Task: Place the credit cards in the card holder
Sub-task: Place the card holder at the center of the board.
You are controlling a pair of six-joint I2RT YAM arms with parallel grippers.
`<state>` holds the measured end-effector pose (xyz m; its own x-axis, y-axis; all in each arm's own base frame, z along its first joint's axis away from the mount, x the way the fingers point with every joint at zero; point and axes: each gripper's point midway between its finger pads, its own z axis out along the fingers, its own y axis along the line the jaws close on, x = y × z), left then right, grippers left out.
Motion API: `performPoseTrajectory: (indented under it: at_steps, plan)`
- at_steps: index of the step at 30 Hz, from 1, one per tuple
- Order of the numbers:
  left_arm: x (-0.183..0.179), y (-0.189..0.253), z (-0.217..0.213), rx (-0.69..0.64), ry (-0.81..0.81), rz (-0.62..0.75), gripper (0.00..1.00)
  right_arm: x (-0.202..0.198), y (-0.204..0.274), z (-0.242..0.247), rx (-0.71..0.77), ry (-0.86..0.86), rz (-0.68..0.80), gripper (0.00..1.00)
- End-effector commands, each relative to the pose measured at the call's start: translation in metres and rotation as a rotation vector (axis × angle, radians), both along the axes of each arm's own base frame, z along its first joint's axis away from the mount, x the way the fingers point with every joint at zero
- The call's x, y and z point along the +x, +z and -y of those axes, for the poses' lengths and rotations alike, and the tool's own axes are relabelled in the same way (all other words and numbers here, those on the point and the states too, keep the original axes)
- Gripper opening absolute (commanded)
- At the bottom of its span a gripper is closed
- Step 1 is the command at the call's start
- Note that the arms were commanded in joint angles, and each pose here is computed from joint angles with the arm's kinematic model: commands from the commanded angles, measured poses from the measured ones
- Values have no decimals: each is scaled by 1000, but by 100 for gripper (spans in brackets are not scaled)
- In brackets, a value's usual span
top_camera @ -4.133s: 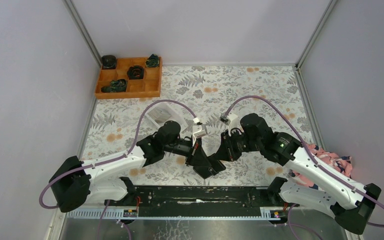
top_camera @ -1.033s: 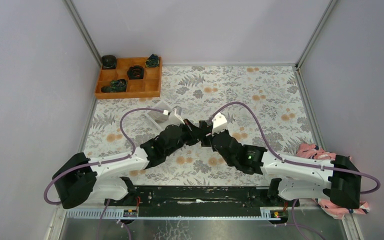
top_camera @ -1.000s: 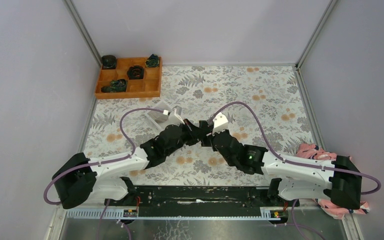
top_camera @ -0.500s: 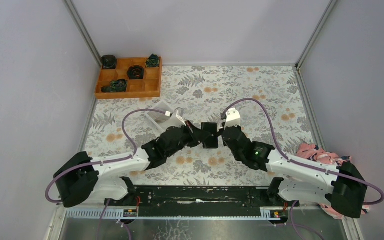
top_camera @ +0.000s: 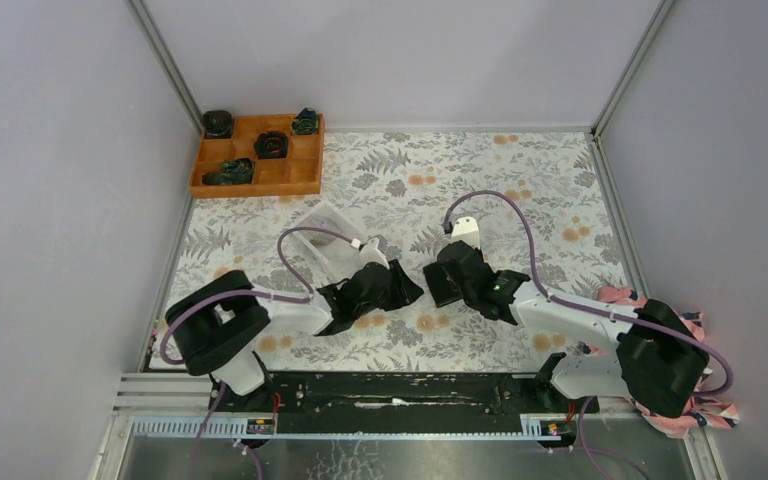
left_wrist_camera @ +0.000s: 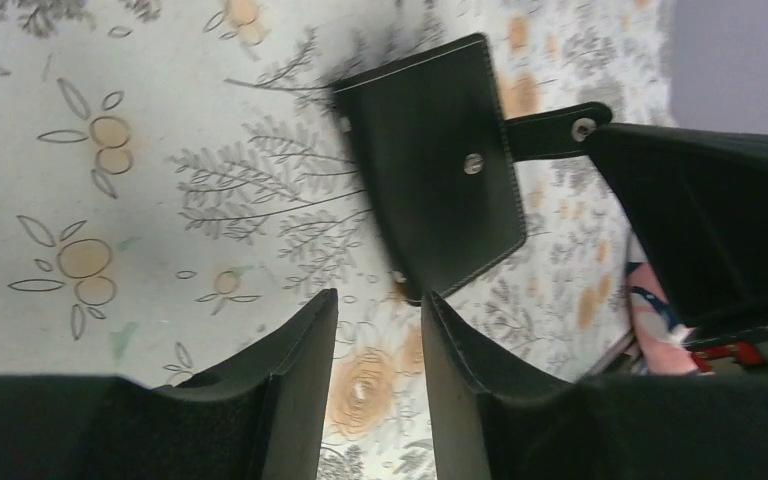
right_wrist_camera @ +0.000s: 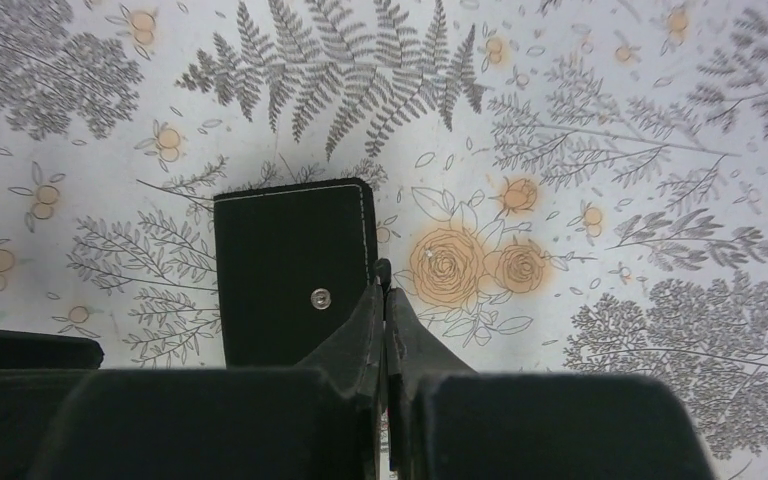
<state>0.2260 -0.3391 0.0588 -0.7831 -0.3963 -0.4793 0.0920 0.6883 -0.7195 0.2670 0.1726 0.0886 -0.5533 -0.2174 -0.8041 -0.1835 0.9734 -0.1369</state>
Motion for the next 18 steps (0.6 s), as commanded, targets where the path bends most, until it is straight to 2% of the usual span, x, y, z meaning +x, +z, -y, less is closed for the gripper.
performPoseTrajectory:
  at_steps: [1, 9, 10, 13, 14, 18]
  plan:
    - [8, -5, 2, -10, 11, 41, 44, 9, -7, -9, 72, -27, -19, 0]
    - [13, 3, -5, 33, 22, 82, 45, 11, -25, 3, 39, -68, -60, 2]
    - [13, 6, -7, 33, 28, 87, 45, 12, -25, 6, 31, -77, -61, 6]
    - [12, 18, -13, 23, 42, 110, 45, 13, -21, 11, 7, -98, -52, 31]
    - [13, 23, -15, 25, 47, 121, 45, 15, -17, 12, 4, -101, -43, 36]
    - [16, 43, -26, 49, 78, 173, 45, 20, -5, 16, -26, -115, -17, 41]
